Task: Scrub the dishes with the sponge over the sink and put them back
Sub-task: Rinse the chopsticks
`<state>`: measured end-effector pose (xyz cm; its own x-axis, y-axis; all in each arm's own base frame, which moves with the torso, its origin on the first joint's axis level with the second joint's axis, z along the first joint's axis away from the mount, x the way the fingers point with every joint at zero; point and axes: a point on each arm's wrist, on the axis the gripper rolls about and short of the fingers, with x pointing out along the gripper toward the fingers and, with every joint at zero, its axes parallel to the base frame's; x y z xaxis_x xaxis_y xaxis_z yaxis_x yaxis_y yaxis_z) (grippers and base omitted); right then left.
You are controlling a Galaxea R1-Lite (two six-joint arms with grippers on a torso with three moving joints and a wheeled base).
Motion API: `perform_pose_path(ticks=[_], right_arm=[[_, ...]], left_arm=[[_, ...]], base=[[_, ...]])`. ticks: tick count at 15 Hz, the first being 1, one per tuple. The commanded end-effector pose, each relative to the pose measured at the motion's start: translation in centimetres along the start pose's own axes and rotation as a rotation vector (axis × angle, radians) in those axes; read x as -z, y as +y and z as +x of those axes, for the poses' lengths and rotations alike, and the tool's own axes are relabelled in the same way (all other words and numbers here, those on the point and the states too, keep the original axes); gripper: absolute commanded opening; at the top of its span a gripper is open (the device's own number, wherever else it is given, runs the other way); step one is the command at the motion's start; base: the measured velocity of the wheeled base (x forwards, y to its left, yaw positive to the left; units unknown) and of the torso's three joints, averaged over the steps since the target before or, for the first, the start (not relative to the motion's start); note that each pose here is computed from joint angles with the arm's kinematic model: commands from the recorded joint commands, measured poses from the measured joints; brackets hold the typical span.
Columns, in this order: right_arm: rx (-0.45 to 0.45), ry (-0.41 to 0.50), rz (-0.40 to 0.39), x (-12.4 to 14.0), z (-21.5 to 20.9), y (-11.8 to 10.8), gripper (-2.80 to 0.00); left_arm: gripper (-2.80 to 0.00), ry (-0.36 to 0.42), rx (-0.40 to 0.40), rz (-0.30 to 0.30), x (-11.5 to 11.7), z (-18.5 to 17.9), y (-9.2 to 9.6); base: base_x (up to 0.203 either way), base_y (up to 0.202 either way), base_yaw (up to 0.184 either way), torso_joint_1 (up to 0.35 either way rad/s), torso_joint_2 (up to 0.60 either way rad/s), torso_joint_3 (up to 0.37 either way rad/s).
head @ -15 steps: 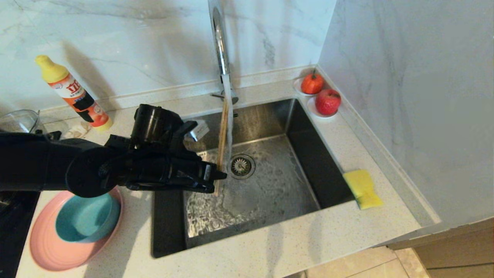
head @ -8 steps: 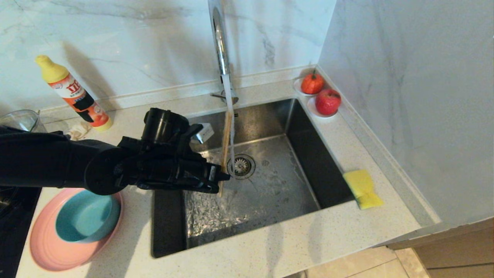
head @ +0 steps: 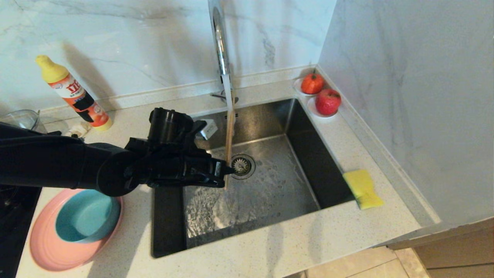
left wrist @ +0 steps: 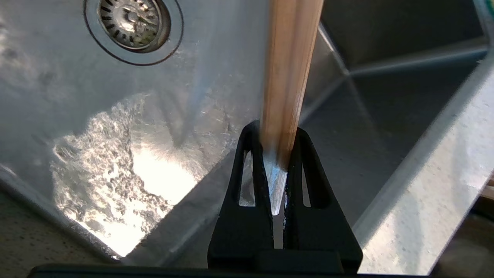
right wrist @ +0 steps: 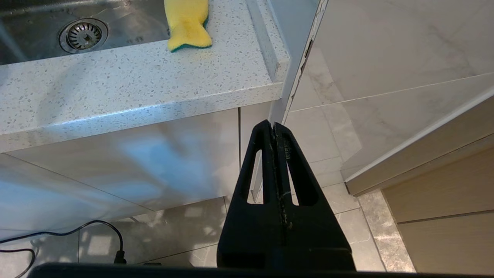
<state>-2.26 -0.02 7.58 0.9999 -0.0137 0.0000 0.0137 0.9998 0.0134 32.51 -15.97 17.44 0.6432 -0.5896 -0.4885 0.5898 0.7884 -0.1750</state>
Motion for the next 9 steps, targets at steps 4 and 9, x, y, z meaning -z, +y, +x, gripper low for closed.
perform_pose_path(ticks=[4,9], right_arm=[[0.000,0.000,0.000,0.00,0.00,0.00,-2.80],[0.000,0.000,0.000,0.00,0.00,0.00,-2.80]], left_arm=[[-2.80,-0.036,-0.045,0.007,-0.27,0.25,0.17],[-2.80,-0.016,-0.048,-0.006,0.18,0.09,0.21]], base=[[0.000,0.000,0.000,0.000,0.00,0.000],[0.000,0.000,0.000,0.000,0.00,0.000]])
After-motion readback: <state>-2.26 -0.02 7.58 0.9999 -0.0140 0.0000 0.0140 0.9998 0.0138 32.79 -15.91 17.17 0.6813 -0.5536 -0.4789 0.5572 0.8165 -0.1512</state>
